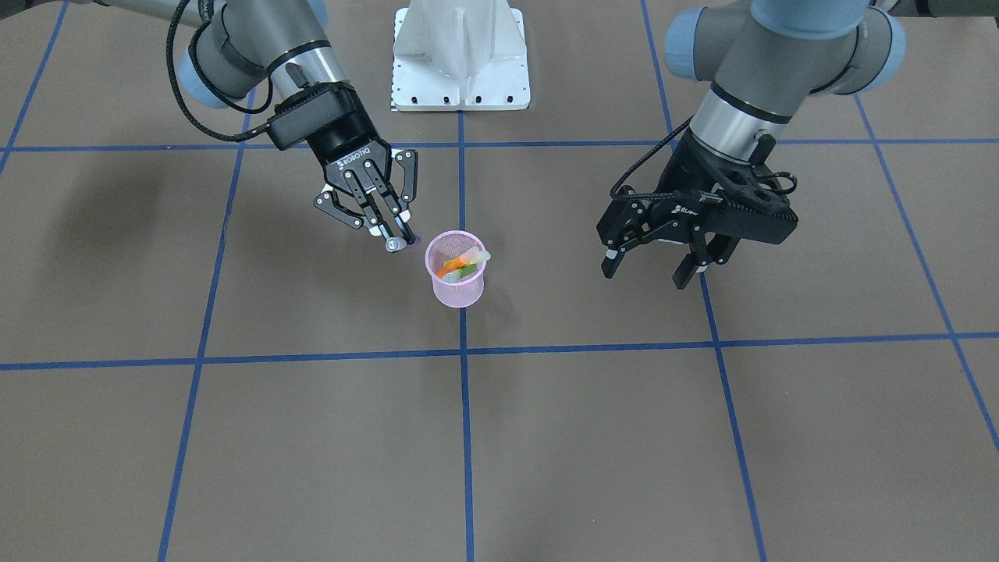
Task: Collect pens into pen holder
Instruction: 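Lower the purple marker into the pink cup with the right gripper and release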
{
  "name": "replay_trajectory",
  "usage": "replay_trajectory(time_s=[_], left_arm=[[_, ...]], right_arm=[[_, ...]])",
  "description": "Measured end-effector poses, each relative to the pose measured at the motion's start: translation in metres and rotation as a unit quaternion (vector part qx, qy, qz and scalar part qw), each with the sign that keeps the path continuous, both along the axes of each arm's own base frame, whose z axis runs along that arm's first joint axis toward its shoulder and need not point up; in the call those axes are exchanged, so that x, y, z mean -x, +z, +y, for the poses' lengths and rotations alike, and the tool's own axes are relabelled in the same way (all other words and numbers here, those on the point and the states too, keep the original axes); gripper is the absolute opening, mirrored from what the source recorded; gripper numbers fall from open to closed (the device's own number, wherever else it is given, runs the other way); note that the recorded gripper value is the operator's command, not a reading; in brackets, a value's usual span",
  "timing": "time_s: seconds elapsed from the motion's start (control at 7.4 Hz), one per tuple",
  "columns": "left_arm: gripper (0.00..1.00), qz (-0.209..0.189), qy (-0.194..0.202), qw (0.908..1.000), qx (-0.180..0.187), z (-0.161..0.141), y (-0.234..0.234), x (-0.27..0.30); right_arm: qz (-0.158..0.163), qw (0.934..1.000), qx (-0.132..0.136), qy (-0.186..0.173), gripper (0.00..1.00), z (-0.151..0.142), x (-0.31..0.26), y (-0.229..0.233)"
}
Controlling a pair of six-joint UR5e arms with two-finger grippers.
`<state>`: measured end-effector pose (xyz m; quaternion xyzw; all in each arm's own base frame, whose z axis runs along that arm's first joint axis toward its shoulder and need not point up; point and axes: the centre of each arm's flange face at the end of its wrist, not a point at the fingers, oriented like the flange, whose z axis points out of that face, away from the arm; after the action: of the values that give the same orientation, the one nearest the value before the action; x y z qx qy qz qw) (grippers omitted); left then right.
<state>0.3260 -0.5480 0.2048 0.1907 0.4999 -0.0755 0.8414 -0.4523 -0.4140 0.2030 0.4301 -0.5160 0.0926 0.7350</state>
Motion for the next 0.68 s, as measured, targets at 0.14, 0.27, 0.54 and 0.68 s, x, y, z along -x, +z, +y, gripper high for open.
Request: replay_trajectory(time_s=[0.14, 0.27, 0.54, 0.68], left_arm=[[0.99, -0.002, 0.0, 1.0, 0.0, 0.0, 0.003, 0.0], [0.99, -0.004, 0.001, 1.0, -0.001, -0.001, 0.005, 0.0], [0.99, -0.006, 0.001, 1.0, -0.001, -0.001, 0.007, -0.001], [0.99, -0.006, 0.001, 1.0, -0.001, -0.002, 0.008, -0.001]], right_arm=[[0.002, 1.0, 0.0, 0.001, 0.0, 0.002, 0.01, -0.002], [0.003, 1.0, 0.0, 0.0, 0.0, 0.003, 0.018, -0.003], [0.009, 0.9999, 0.003, -0.005, 0.0, 0.004, 0.032, -0.001], [0.014, 0.9999, 0.005, -0.009, 0.0, 0.006, 0.039, 0.003]])
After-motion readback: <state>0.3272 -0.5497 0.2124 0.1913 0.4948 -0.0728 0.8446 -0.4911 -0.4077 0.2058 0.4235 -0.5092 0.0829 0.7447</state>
